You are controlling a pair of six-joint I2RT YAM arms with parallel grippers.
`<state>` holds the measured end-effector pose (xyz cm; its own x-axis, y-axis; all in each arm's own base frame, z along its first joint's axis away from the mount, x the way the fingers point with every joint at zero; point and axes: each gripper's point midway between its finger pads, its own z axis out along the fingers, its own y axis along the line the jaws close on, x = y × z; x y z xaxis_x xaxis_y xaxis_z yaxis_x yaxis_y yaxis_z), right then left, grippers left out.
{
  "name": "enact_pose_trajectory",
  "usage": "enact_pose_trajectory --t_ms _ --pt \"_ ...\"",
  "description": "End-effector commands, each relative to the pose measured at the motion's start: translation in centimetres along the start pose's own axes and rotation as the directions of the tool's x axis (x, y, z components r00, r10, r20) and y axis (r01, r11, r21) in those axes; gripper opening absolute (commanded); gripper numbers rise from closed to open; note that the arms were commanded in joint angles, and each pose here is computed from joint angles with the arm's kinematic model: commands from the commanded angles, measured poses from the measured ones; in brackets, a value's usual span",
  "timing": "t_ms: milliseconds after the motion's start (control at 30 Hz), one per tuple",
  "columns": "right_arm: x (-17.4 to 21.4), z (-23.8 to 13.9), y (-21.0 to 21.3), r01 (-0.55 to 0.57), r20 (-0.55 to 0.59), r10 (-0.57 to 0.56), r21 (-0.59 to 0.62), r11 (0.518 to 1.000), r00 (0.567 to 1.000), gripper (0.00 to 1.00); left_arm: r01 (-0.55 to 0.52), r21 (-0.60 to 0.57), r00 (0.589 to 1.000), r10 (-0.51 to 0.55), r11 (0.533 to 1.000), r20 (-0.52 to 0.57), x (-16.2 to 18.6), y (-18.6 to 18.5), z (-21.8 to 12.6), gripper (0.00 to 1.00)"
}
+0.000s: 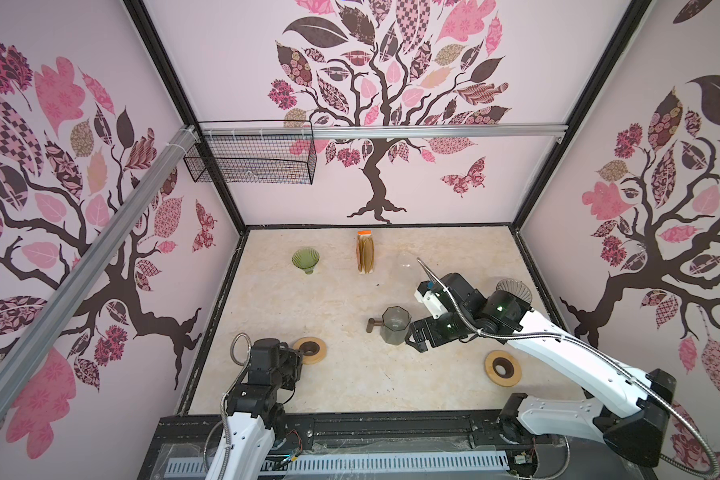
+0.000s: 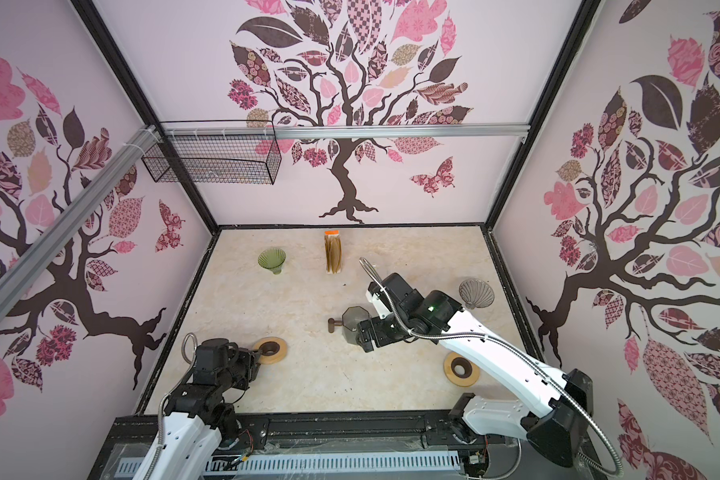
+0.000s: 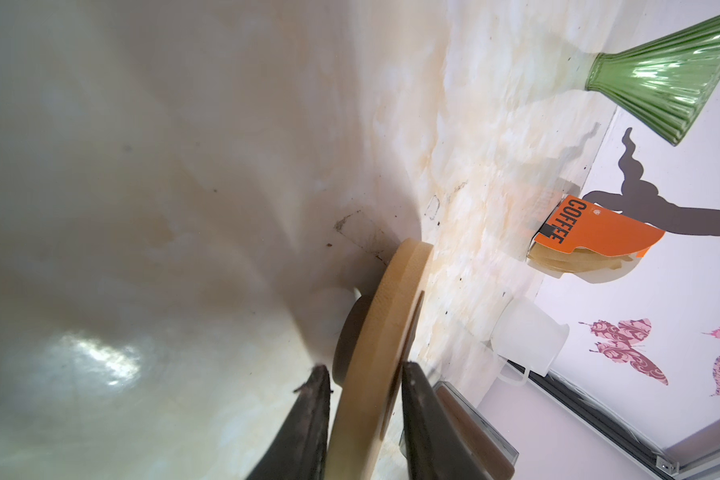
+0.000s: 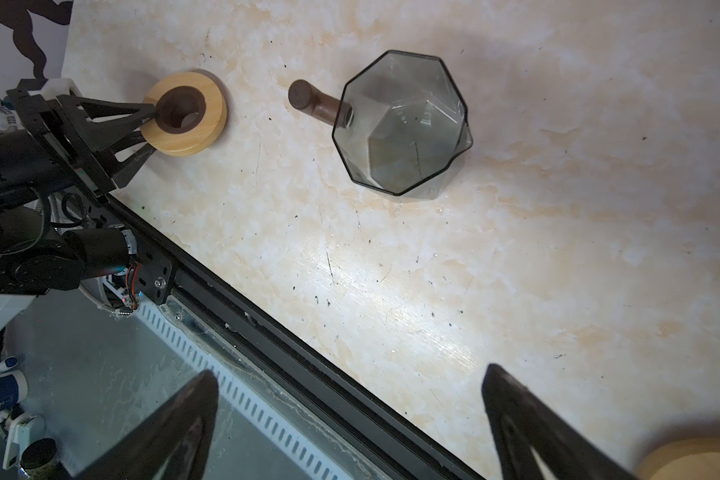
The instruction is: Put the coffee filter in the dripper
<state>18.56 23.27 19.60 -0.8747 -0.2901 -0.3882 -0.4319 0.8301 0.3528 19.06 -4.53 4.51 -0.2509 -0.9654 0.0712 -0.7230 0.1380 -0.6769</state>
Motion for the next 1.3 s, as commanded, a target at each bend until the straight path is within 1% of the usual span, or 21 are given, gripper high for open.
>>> enact_pose_trajectory --t_ms 0,367,567,667,767,833,933,1100,1200,1267 --pt "0.1 0.4 0.0 0.018 -0.018 -0.018 0.004 1.0 1.0 1.0 0.021 0.012 1.0 -0.021 1.0 0.014 -0.3 0.2 0.4 0.31" --pt "0.0 0.6 0.0 0.026 -0.021 -0.026 0.007 1.0 0.999 1.0 -0.004 0.041 1.0 0.003 0.999 0.024 -0.5 -2.0 -0.4 0.21" --pt "-0.3 0.5 -0.2 0.029 -0.008 -0.029 0.022 0.999 1.0 1.0 0.002 0.049 1.0 -0.001 0.999 -0.022 0.2 -3.7 -0.5 0.16" --pt "-0.9 0.0 -0.1 0.024 0.017 -0.025 0.025 0.999 1.0 1.0 0.01 0.094 0.998 -0.004 0.995 -0.059 0.8 -5.6 -0.8 0.13" --pt "-1.5 -0.4 0.1 0.02 0.037 -0.021 0.026 0.999 0.999 1.0 0.018 0.146 0.997 -0.008 0.989 -0.071 1.0 -7.7 -1.4 0.13" --pt "-1.8 -0.6 0.2 0.017 0.047 -0.018 0.027 1.0 0.999 1.0 0.01 0.182 0.997 0.005 0.983 -0.081 1.2 -9.4 -1.9 0.11" --pt "-2.2 -0.9 0.2 0.009 0.06 -0.01 0.022 1.0 0.998 1.0 -0.021 0.236 0.994 0.047 0.971 -0.103 1.6 -12.2 -2.5 0.08" --pt "-3.4 -1.8 -0.6 -0.041 0.099 0.039 0.014 0.999 0.994 1.0 -0.122 0.295 0.979 0.165 0.948 -0.124 2.4 -16.6 -3.5 0.04" --pt "-4.5 -2.8 -1.6 -0.103 0.133 0.103 -0.006 0.995 0.986 1.0 -0.183 0.338 0.957 0.246 0.923 -0.153 3.4 -19.1 -3.8 0.04" --pt "-4.9 -3.5 -1.6 -0.111 0.149 0.111 -0.008 0.994 0.983 1.0 -0.231 0.38 0.932 0.316 0.896 -0.179 4.6 -20.8 -4.0 0.03"
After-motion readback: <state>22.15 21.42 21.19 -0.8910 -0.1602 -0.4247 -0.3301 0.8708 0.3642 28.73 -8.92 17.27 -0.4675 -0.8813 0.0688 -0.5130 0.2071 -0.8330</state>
